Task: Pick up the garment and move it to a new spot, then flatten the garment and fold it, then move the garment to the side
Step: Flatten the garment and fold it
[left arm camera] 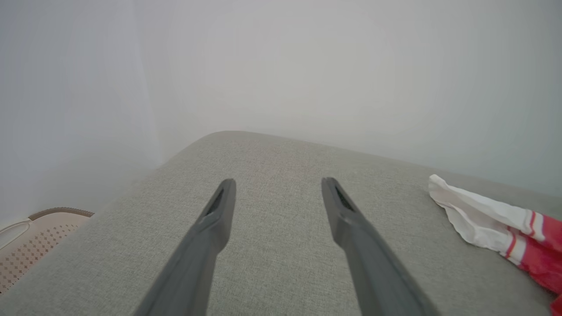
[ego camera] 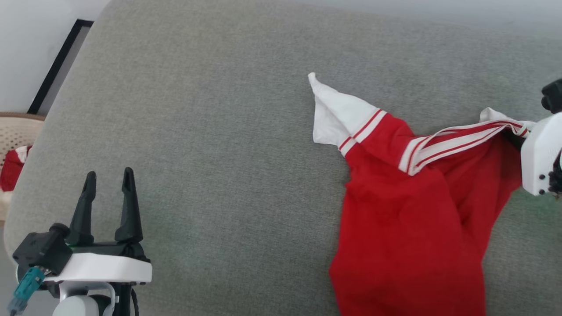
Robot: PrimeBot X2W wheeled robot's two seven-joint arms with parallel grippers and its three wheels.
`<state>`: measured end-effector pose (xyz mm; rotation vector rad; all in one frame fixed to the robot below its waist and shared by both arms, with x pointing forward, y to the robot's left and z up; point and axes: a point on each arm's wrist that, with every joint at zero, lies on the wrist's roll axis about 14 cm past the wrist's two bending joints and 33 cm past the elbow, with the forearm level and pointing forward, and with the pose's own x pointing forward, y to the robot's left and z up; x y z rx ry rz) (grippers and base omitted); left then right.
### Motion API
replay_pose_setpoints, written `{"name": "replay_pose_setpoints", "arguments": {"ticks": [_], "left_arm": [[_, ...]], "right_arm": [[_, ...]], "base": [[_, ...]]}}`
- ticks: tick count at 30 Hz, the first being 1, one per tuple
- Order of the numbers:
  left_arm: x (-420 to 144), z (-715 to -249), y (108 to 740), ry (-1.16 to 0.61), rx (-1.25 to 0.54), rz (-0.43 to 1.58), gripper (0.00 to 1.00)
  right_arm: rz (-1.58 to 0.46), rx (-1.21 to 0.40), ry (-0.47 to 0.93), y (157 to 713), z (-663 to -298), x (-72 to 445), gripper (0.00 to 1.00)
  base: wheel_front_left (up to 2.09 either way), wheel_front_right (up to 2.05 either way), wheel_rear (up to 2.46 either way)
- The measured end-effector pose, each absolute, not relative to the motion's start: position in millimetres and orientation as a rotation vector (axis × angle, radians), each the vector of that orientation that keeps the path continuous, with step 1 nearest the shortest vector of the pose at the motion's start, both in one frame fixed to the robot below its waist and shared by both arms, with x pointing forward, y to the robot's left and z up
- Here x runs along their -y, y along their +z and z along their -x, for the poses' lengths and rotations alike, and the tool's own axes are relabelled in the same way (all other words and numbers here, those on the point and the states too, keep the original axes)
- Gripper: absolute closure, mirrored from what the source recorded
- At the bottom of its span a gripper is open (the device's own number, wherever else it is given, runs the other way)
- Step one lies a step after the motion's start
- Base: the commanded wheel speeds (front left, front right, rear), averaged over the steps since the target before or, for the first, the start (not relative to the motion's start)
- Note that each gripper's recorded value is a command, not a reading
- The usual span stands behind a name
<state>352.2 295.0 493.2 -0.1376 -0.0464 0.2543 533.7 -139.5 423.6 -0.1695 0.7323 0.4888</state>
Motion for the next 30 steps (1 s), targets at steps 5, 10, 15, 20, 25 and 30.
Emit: {"name": "replay_pose_setpoints", "arguments": {"ticks": [5, 10, 15, 20, 25, 30], "left_arm": [[-294.7, -355.4, 492.8, 0.25, 0.044, 0.135, 0.0], [-288.1, -363.5, 495.7, 0.214, 0.05, 0.128, 0.0], [-274.3, -373.5, 498.0, 0.144, 0.052, 0.124, 0.0], [-256.6, -390.5, 502.4, 0.037, 0.053, 0.109, 0.0], [-229.3, -416.8, 510.2, -0.109, 0.017, 0.099, 0.0], [-195.6, -446.9, 519.7, -0.274, -0.062, 0.088, 0.0]], "right_arm": [[0.179, -0.786, 0.437, 402.3, -542.0, 142.6, 0.82], [0.178, -0.757, 0.431, 405.5, -545.6, 140.9, 0.0], [0.159, -0.665, 0.42, 427.9, -548.4, 151.0, 0.0], [0.135, -0.528, 0.396, 456.9, -544.3, 168.7, 0.0], [0.101, -0.351, 0.351, 490.9, -536.1, 187.4, 0.0], [0.057, -0.204, 0.279, 514.5, -518.2, 205.9, 0.0]], "base": [[0.0, 0.0, 0.0], [0.0, 0.0, 0.0], [0.0, 0.0, 0.0], [0.0, 0.0, 0.0], [0.0, 0.0, 0.0], [0.0, 0.0, 0.0]]}}
